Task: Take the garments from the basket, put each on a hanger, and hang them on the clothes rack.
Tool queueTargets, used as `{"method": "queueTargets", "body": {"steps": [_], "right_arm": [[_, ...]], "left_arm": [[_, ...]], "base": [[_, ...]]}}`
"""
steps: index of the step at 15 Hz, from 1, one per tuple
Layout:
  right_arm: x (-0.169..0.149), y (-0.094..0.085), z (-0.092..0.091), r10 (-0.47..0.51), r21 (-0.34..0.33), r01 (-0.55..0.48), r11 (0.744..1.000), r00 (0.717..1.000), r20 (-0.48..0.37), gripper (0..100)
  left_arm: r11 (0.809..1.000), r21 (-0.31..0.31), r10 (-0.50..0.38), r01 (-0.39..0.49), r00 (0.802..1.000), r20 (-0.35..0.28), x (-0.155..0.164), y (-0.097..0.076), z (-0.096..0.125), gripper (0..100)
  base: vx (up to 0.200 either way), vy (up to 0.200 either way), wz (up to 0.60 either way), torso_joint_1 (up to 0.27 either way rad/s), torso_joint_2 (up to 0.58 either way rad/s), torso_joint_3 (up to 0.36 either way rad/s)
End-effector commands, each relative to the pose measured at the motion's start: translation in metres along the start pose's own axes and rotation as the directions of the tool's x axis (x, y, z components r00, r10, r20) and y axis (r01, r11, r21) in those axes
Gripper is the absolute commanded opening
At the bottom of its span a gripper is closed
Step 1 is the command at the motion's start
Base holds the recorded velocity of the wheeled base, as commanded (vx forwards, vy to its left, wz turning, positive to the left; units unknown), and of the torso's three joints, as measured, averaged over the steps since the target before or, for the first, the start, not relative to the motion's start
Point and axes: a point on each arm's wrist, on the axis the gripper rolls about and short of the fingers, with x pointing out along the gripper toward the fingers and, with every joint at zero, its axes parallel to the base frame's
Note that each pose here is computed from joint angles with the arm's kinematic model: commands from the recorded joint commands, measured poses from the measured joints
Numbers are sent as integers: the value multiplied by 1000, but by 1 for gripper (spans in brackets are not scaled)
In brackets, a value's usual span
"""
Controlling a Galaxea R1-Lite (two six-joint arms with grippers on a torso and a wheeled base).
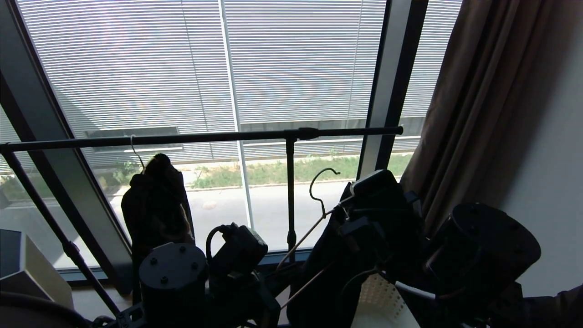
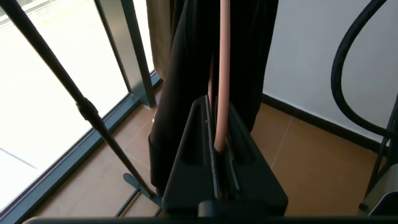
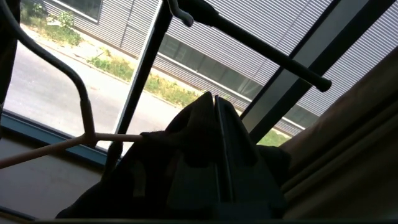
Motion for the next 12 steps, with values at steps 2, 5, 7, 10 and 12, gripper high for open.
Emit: {"method": "queueTargets", "body": {"steps": [2,5,7,10,12], "right_arm": [[-8,7,5,22,10,-22,1000,1000,21,0],[-10,9,7,20,13,-20,1000,1000,22,0],[-16,12,11,40,18,-41,999,999,36,0],[-17,12,10,43,16,-43,999,998,34,100],[-15,11,10,37,17,-37,999,999,32,100]], "left_arm": [[1000,-2,3,-3,1000,3,0,1,1,0],[1000,-7,11,-11,1000,10,0,3,2,0],[1000,-9,18,-18,1000,10,0,5,1,0],[1000,-9,21,-21,1000,13,-1,5,2,0],[1000,-6,31,-30,999,33,-2,8,4,0]], "base": [[0,0,0,0,0,0],[0,0,0,0,0,0],[0,0,0,0,0,0],[0,0,0,0,0,0],[0,0,0,0,0,0]]}}
